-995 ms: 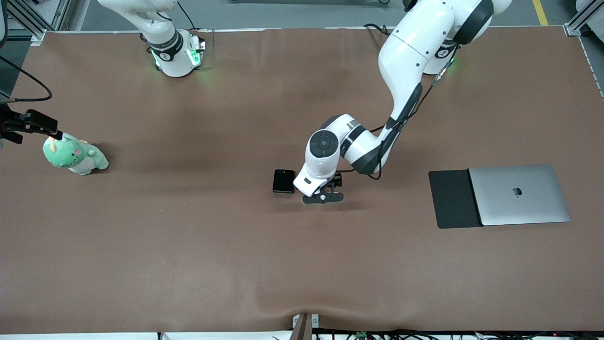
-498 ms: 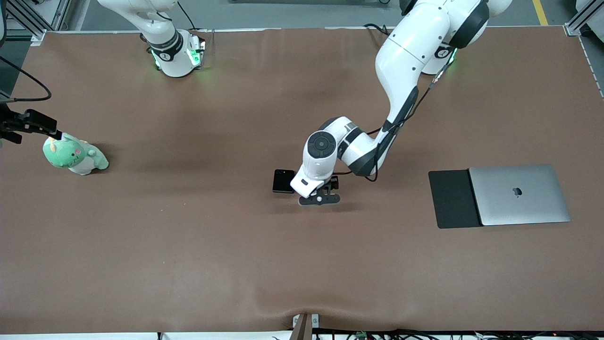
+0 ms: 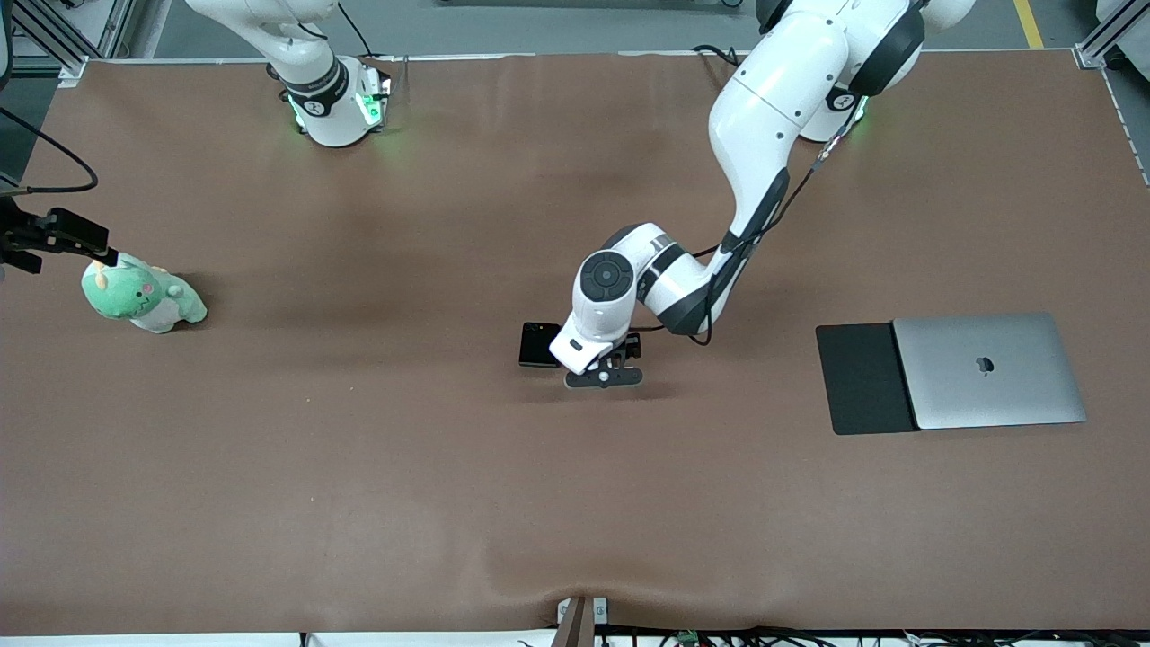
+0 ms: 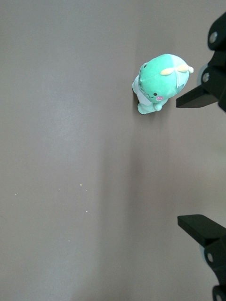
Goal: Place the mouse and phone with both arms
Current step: 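Lower the left gripper over the white mouse and close on it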
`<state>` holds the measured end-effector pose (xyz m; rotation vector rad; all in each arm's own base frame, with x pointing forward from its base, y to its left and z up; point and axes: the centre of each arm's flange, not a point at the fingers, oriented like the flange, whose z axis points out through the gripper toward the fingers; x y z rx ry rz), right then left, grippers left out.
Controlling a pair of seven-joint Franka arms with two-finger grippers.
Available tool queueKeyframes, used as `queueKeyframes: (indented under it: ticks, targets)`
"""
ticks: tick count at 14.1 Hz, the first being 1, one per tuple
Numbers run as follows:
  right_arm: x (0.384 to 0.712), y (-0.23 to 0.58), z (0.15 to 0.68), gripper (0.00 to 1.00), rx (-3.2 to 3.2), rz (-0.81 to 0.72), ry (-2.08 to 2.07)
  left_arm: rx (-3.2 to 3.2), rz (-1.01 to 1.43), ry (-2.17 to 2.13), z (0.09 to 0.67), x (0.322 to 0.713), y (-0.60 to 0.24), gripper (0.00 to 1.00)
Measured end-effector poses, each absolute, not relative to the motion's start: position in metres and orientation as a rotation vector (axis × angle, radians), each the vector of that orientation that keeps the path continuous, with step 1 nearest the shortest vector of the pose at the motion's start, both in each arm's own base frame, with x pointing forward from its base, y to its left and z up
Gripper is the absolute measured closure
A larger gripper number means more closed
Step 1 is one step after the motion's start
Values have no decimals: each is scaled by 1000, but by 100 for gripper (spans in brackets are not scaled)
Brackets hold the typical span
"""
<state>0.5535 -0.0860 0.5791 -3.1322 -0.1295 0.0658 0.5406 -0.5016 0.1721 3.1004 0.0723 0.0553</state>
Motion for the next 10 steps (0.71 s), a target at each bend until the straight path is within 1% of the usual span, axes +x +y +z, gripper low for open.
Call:
queueKeyframes:
  ticks: [1, 3, 4, 5, 6, 7, 10]
  targets:
    - [553, -86, 579, 0, -3132, 66, -132, 3101, 53, 81, 170, 539, -503, 0]
    - [553, -87, 579, 0, -3131, 66, -143, 3098, 56, 89, 172, 539, -505, 5]
    - [553, -89, 579, 0, -3131, 66, -144, 3097, 60, 90, 173, 539, -505, 15]
    - [553, -90, 579, 0, -3131, 67, -144, 3095, 64, 91, 174, 540, -505, 28]
    - [553, -91, 579, 0, -3131, 67, -145, 3093, 67, 93, 175, 542, -505, 38]
    - [553, -91, 579, 0, -3131, 67, -146, 3092, 70, 97, 176, 542, -505, 40]
    - [553, -91, 578, 0, -3130, 68, -150, 3088, 81, 141, 184, 548, -502, 40]
